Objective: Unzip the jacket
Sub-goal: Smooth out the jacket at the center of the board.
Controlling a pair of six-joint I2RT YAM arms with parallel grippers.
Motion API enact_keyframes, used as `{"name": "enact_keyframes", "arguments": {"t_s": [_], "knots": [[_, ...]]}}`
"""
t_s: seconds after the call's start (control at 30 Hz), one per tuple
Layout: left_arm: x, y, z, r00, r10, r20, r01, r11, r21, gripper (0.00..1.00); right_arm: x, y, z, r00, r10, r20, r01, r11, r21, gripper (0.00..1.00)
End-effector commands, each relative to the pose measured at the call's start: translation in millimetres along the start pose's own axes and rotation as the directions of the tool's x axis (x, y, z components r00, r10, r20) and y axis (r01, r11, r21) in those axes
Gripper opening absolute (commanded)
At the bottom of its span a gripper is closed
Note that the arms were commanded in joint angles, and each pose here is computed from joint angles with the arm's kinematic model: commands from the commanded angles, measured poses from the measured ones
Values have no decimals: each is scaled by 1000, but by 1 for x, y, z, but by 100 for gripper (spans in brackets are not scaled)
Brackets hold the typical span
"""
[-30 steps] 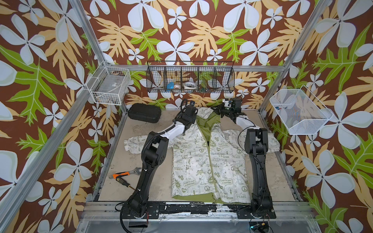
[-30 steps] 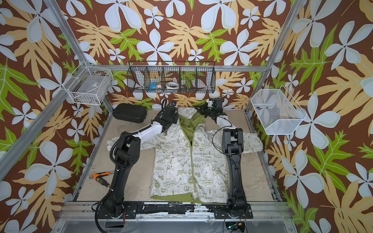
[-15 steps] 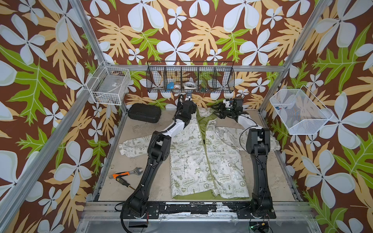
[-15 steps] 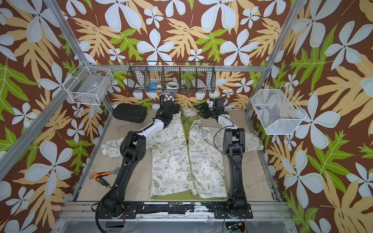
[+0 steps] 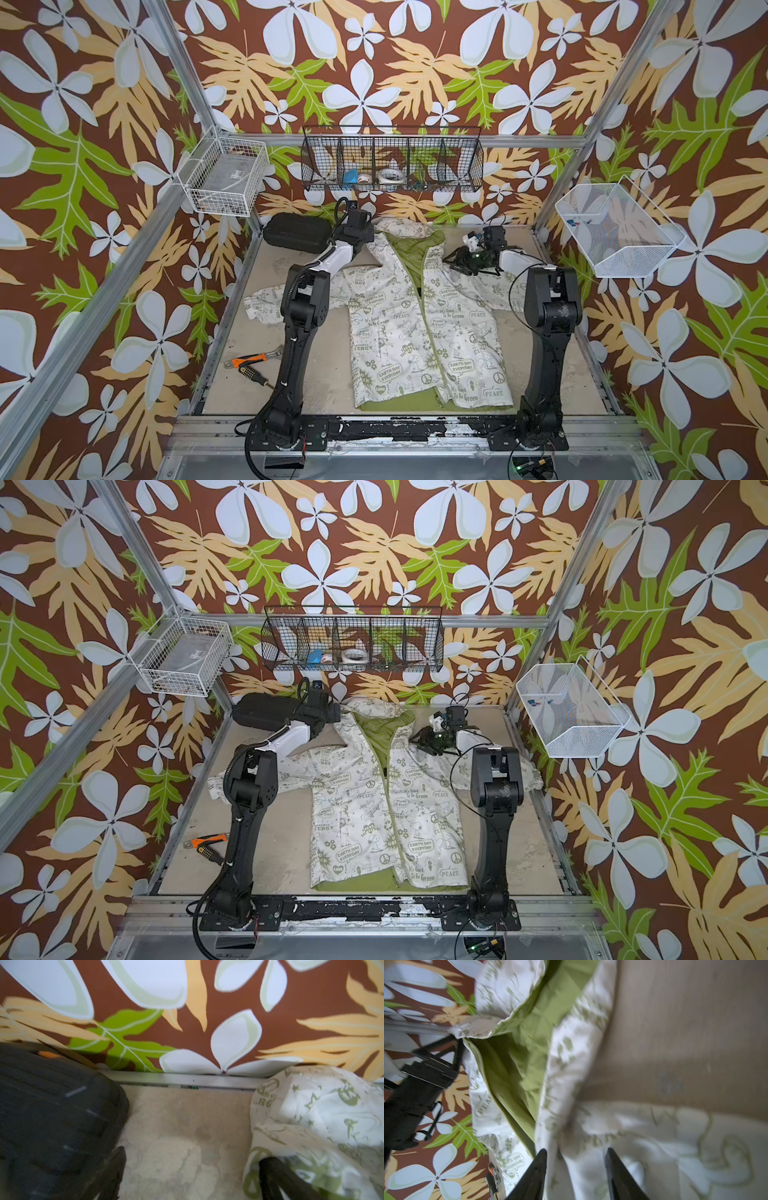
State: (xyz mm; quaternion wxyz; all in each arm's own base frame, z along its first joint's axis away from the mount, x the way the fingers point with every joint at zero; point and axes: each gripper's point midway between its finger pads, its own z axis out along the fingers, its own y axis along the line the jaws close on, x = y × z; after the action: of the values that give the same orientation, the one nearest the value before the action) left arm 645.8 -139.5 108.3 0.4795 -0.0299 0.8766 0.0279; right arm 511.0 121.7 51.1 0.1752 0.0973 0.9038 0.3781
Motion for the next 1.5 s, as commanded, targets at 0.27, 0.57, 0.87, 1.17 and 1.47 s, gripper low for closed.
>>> {"name": "enact_keyframes", "arguments": {"t_s": [0.27,0.57,0.87,1.17,1.47], "knots": [[4,-25,-66,998,68,8,-67,964,259,100,14,-25,-30,985,-155,77,134,964,229,55],[15,20,-99,978,210,-2,-209,974,86,100,49,20,-85,960,-265,89,234,937,260,68],[57,32,-147,988,139,-70,-127,979,159,96,220,59,-58,947,-254,-196,271,960,67,71],[89,44,-171,993,53,-103,-35,985,169,94,299,47,-54,937,-209,-279,226,974,29,62],[83,43,-174,995,26,-94,-9,984,176,94,330,48,-48,904,-224,-364,238,971,-6,45]]}}
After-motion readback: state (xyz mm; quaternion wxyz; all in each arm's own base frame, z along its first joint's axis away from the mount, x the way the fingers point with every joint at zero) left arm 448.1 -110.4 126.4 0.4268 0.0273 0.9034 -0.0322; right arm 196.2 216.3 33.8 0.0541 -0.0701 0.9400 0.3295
